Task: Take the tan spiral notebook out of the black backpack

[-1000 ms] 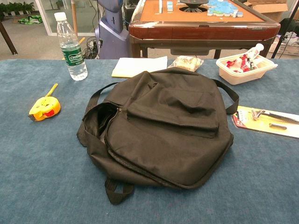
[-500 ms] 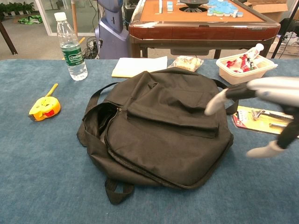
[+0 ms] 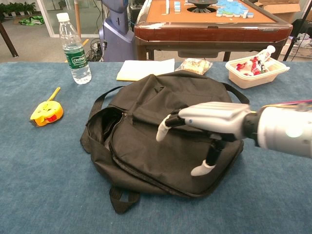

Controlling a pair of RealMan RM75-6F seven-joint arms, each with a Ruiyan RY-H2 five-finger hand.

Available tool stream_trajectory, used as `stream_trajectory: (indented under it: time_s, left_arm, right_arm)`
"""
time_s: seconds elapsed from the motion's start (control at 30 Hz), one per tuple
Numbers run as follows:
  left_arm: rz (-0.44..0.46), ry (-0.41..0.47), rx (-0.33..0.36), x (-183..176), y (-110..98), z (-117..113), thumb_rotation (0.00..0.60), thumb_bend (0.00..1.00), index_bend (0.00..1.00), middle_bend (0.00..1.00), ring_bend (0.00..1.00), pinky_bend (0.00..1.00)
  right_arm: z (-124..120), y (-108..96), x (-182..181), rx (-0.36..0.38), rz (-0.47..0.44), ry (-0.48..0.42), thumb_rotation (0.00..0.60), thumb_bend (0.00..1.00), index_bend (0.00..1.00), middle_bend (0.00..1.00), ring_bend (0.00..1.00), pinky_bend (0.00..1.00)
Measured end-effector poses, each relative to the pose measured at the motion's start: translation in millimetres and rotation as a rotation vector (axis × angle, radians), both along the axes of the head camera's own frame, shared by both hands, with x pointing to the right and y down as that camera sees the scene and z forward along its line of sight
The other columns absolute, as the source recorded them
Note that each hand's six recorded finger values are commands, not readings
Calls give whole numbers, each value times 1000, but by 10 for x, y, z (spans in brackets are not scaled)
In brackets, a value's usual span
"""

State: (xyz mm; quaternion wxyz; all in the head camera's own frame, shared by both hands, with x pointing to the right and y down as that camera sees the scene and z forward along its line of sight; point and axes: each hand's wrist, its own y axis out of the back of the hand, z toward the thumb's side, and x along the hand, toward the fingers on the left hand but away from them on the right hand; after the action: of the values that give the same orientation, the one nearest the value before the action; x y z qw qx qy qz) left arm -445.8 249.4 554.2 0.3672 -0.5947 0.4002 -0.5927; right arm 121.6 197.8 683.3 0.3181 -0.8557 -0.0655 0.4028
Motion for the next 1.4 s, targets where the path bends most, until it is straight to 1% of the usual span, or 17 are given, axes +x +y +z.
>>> stream_trajectory:
  time_s: [0.13,0.17,0.2,0.23,0.27,0.3,0.37,0.47,0.57,0.7,0.8,0.87,0.97,1.07,1.17,1.27,1.4]
  left_arm:
    - [-6,-4,-1,-31,8,-14,600,248,353,365,329,338]
    - [-7,-4,-1,-36,9,-18,600,248,353,365,329,338]
    - [-9,-5,-1,-42,11,-23,600,248,353,365,329,338]
    - [-10,-5,-1,-46,12,-26,600,248,353,365,329,338]
    - [-11,-4,-1,-50,14,-30,600,248,353,365,329,338]
    - [-13,-4,0,-55,16,-34,600,248,353,365,329,338]
    - [-16,-3,0,-64,21,-39,600,248,353,365,329,338]
    - [-19,-3,1,-76,29,-44,600,248,353,365,329,338]
    - [-21,-1,1,-80,31,-41,600,248,353,365,329,338]
    - [-15,5,5,-68,14,-41,600,248,353,365,329,338]
    - [-4,12,4,-46,-11,-27,600,248,353,365,329,338]
    - [6,17,3,-27,-35,-12,600,248,353,365,329,338]
    - [27,32,4,16,-93,12,600,248,353,365,329,338]
    - [48,63,9,68,-164,31,600,248,360,365,329,338]
    - [74,120,17,154,-262,50,600,248,369,365,329,338]
    - [118,204,17,301,-377,73,600,248,383,369,337,345]
    - [219,361,8,632,-541,97,600,248,425,444,400,397]
  right_arm:
    - [131,3,-144,-7,-19,16,600,159,257,138,29,123]
    - [152,2,-171,-4,-27,20,600,196,256,138,29,123]
    - [171,1,-196,0,-35,25,600,263,256,138,26,123]
    - [192,5,-224,6,-48,30,600,306,256,138,24,123]
    - [204,11,-238,7,-54,34,600,378,258,138,20,123]
    - [216,19,-248,6,-59,38,600,413,263,138,18,123]
    - [243,33,-272,1,-65,47,600,516,304,138,17,123]
    - [274,37,-290,-10,-57,56,600,605,362,139,17,123]
    - [285,16,-292,-10,-45,61,600,656,414,154,17,123]
    - [266,-29,-270,-3,-22,57,600,689,462,189,17,123]
    - [246,-65,-248,0,-1,50,600,705,547,238,26,123]
    - [233,-85,-237,-6,19,39,600,725,627,292,58,123]
    - [204,-148,-214,-6,64,16,600,731,695,345,95,126]
    - [157,-265,-164,13,124,-9,600,732,726,370,114,131]
    - [98,-405,-98,42,185,-27,600,734,742,385,125,141]
    - [37,-529,-27,76,241,-36,600,734,746,389,130,141]
    - [-21,-658,76,105,317,-31,600,736,746,389,130,141]
